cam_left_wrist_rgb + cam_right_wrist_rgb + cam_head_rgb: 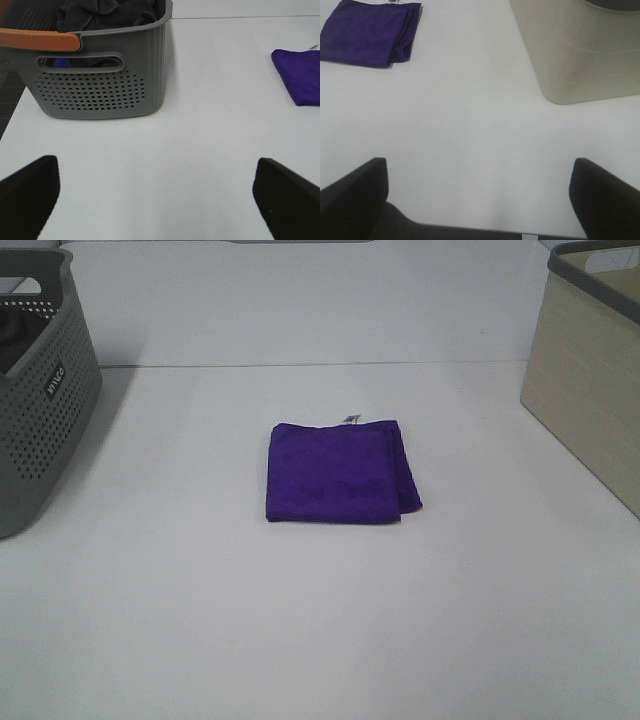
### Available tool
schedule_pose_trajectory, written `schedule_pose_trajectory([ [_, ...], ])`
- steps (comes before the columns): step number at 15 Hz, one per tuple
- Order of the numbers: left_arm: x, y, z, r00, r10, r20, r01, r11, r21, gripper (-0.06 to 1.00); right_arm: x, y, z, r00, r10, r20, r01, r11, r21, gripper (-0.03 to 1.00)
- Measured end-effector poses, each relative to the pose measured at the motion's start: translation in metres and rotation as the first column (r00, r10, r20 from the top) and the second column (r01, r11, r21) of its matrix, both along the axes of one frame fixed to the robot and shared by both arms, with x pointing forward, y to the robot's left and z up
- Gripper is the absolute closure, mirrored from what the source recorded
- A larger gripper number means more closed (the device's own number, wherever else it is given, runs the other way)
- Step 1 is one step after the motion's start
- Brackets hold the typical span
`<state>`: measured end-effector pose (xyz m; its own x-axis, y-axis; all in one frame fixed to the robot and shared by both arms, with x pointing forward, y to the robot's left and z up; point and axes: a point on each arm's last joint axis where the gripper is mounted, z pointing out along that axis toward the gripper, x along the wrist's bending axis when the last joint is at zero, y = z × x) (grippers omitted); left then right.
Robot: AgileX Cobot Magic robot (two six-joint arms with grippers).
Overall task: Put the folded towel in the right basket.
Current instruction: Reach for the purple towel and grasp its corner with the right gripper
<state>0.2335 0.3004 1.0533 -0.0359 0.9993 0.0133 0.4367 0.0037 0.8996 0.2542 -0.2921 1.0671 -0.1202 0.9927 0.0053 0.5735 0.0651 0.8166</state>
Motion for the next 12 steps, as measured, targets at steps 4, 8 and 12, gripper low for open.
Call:
schedule_pose_trajectory([
  [4, 0.000, 0.000, 0.000, 1.000, 0.000, 0.000, 0.000, 1.000, 0.000, -0.05, 0.069, 0.005, 0.061, 0.986, 0.011, -0.167, -0.009, 1.000, 0.013, 0.02],
  [8, 0.000, 0.000, 0.000, 1.000, 0.000, 0.000, 0.000, 1.000, 0.000, -0.05, 0.158, 0.015, 0.083, 0.945, 0.048, -0.323, -0.026, 0.997, 0.073, 0.02],
  [12, 0.000, 0.000, 0.000, 1.000, 0.000, 0.000, 0.000, 1.000, 0.000, -0.05, 0.224, 0.034, 0.043, 0.881, 0.176, -0.440, -0.073, 0.968, 0.240, 0.02],
])
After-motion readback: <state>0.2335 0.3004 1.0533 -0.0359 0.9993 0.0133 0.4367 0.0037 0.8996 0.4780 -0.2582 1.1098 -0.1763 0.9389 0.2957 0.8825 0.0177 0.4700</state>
